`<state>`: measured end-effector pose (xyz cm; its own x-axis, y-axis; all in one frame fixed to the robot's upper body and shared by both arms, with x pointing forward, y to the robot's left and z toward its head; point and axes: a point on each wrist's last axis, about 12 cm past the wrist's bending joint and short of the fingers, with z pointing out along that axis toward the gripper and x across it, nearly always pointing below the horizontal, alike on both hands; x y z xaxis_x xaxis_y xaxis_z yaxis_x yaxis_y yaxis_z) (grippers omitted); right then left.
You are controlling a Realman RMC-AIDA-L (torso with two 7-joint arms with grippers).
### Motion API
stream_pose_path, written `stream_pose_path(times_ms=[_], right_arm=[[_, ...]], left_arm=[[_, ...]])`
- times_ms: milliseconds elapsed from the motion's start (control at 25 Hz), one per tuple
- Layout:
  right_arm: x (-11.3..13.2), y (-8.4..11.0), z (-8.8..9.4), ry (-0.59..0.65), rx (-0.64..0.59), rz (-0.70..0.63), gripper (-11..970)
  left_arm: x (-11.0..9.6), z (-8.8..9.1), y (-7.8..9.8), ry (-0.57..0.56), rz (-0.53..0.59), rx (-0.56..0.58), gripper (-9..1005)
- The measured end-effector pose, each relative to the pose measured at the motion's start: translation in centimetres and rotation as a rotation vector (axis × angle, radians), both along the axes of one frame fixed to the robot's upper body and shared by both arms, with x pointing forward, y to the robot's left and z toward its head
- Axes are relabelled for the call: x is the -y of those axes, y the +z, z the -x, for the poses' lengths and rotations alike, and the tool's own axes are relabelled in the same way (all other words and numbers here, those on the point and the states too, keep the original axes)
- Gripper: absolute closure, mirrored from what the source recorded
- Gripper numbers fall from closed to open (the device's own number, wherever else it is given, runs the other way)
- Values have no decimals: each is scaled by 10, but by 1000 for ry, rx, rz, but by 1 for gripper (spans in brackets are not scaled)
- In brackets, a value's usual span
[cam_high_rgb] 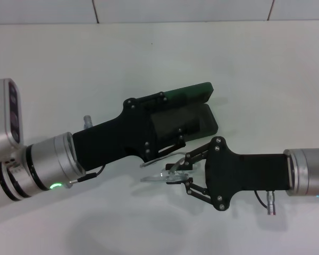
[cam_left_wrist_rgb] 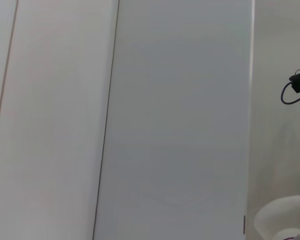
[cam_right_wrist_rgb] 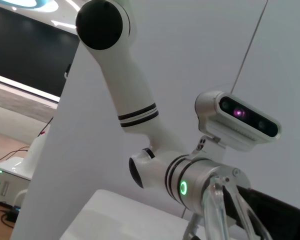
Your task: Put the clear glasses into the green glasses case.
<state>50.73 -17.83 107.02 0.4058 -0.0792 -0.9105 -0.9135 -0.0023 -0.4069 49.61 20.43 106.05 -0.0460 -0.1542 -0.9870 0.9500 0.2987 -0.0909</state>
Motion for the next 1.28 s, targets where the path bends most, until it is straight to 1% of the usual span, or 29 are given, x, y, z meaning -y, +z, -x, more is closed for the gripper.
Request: stream_pose_path(times_ms=[200, 680, 920, 1280], right_arm=[[1, 1, -1, -11, 26, -11, 735], [1, -1, -3, -28, 26, 1, 727], [1, -1, -3, -33, 25, -1, 723], [0, 0, -3, -31, 27, 0, 717]], left_arm=[[0, 0, 0, -2, 0, -4, 464], [1, 0, 0, -11, -4, -3, 463], [4, 0, 0, -35, -15, 0, 463], [2, -1, 1, -11, -7, 6, 462]])
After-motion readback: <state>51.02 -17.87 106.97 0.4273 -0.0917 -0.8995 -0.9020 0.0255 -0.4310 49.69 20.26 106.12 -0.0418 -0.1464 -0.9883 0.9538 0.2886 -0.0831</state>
